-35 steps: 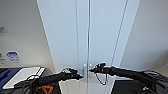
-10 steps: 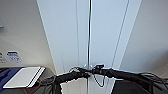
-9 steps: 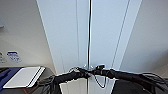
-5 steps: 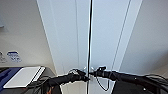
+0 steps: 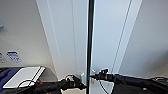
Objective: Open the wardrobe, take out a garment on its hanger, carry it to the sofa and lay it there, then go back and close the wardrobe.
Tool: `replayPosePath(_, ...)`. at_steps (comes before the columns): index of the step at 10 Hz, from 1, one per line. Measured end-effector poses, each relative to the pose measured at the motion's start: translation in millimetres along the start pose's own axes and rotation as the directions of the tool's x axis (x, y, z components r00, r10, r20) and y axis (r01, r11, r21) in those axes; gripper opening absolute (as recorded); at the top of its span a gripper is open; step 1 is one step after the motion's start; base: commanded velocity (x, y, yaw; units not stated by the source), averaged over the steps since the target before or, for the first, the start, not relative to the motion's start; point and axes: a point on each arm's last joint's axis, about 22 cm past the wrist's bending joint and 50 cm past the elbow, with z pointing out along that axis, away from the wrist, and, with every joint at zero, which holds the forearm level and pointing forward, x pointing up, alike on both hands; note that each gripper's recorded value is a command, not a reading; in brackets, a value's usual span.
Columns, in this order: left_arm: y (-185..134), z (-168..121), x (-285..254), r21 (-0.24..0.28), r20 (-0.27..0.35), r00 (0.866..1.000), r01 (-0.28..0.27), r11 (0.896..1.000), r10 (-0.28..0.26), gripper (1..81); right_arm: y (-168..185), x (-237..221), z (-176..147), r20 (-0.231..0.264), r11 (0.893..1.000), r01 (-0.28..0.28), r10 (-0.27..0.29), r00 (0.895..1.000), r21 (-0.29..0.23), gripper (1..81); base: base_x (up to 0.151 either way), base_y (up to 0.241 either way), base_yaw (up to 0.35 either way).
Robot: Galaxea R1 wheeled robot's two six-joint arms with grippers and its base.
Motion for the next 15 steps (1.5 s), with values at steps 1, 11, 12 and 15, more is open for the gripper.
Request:
replayPosePath(1, 6.7, -13.7, -13.9, -0.02, -0.006, 1.0, -0.006, 1.0, 0.006, 81.1, -4.6, -7.5, -7.3, 0.007, 1.0, 0.008, -0.008, 1.0, 0.013, 81.1, 0.0, 0.0, 0.0)
replayPosePath(11, 34.4, -131.1, -105.1, -0.057, -0.027, 0.998, 0.05, 0.997, -0.051, 81.1, -34.7, -85.9, -115.1, 0.069, 0.992, 0.099, -0.105, 0.992, 0.083, 81.1, 0.0, 0.0, 0.0)
replayPosePath(12, 31.6, -144.9, -114.4, -0.043, -0.04, 0.997, 0.063, 0.997, -0.065, 81.1, -33.9, -90.4, -127.2, 0.065, 0.993, 0.087, -0.092, 0.994, 0.079, 81.1, 0.0, 0.0, 0.0)
replayPosePath(15, 34.9, -192.3, -128.6, -0.018, -0.135, 0.985, 0.11, 0.994, -0.111, 81.1, -23.8, -104.9, -174.8, 0.051, 0.999, 0.035, -0.037, 0.998, 0.039, 81.1, 0.0, 0.0, 0.0)
